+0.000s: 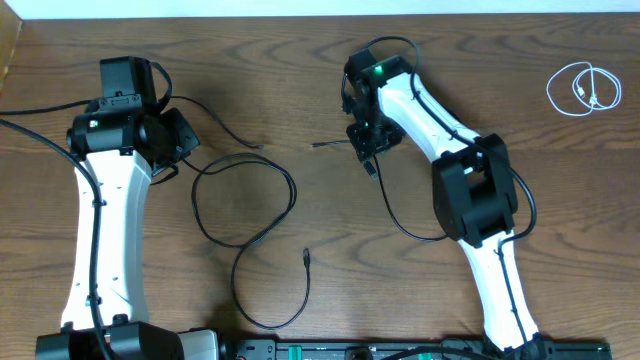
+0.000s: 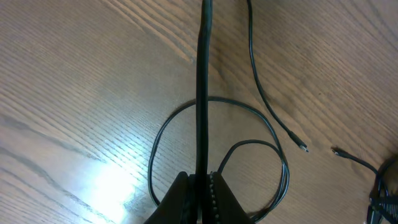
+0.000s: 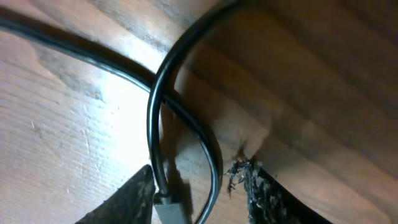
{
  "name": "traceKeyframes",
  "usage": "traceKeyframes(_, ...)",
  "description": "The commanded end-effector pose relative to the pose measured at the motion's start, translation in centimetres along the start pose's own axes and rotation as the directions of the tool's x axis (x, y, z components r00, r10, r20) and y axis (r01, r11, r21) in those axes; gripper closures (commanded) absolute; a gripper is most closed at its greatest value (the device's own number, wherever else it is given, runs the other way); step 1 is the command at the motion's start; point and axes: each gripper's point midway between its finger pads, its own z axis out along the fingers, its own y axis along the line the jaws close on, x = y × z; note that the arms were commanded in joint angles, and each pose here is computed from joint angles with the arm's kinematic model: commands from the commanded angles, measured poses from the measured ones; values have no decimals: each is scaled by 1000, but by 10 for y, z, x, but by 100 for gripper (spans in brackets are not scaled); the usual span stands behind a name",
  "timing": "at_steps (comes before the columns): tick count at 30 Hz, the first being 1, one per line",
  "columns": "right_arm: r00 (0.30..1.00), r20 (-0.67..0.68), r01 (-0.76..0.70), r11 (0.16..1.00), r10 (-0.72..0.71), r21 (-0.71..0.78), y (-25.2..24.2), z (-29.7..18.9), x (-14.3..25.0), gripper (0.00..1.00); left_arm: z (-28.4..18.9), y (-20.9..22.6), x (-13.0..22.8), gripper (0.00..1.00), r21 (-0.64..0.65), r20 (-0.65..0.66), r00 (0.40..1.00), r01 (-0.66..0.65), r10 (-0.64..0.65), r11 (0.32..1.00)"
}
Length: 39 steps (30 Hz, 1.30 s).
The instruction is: Untangle cables
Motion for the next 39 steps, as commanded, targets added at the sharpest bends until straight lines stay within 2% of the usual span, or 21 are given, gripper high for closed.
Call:
traceKeyframes(1, 995, -102, 20, 1000, -20, -2, 1, 49, 23, 60, 2, 0, 0, 92, -3, -2, 1000, -8, 8, 1000)
traceKeyframes(5, 993, -116, 5, 995, 7, 103, -8, 61, 30, 64, 2, -1, -3, 92, 2, 10, 1000, -7, 7, 1000)
traceKeyframes(9, 992, -128, 14, 992, 3, 126, -6, 65, 34, 69, 2, -2, -5, 92, 7, 19, 1000, -7, 7, 1000)
traceKeyframes(10, 992, -129, 14, 992, 2, 127, -6, 65, 34, 73, 2, -2, -5, 92, 7, 20, 1000, -7, 6, 1000)
traceKeyframes(13, 991, -133, -6, 992, 23, 128, -6, 64, 36, 99, 2, -2, -5, 92, 6, 19, 1000, -7, 7, 1000)
traceKeyframes(21, 983, -152, -96, 993, 106, 75, -15, 37, 35, 99, 2, -2, -4, 92, 5, 15, 1000, -7, 7, 1000)
traceKeyframes(25, 981, -78, -178, 984, 179, 27, -45, -23, 15, 99, 2, -2, -4, 92, 5, 14, 1000, -7, 7, 1000)
traceKeyframes(30, 955, 93, -283, 959, 281, 10, -102, -108, 4, 99, 2, -1, -3, 92, 3, 10, 1000, -7, 7, 1000)
traceKeyframes(36, 843, 313, -463, 886, 437, 10, -192, -210, 33, 99, 2, -1, -3, 92, 2, 10, 1000, -7, 7, 1000)
traceKeyframes(39, 736, 407, -609, 791, 541, 49, -249, -249, 70, 99, 2, -1, -3, 92, 3, 11, 1000, -7, 7, 1000)
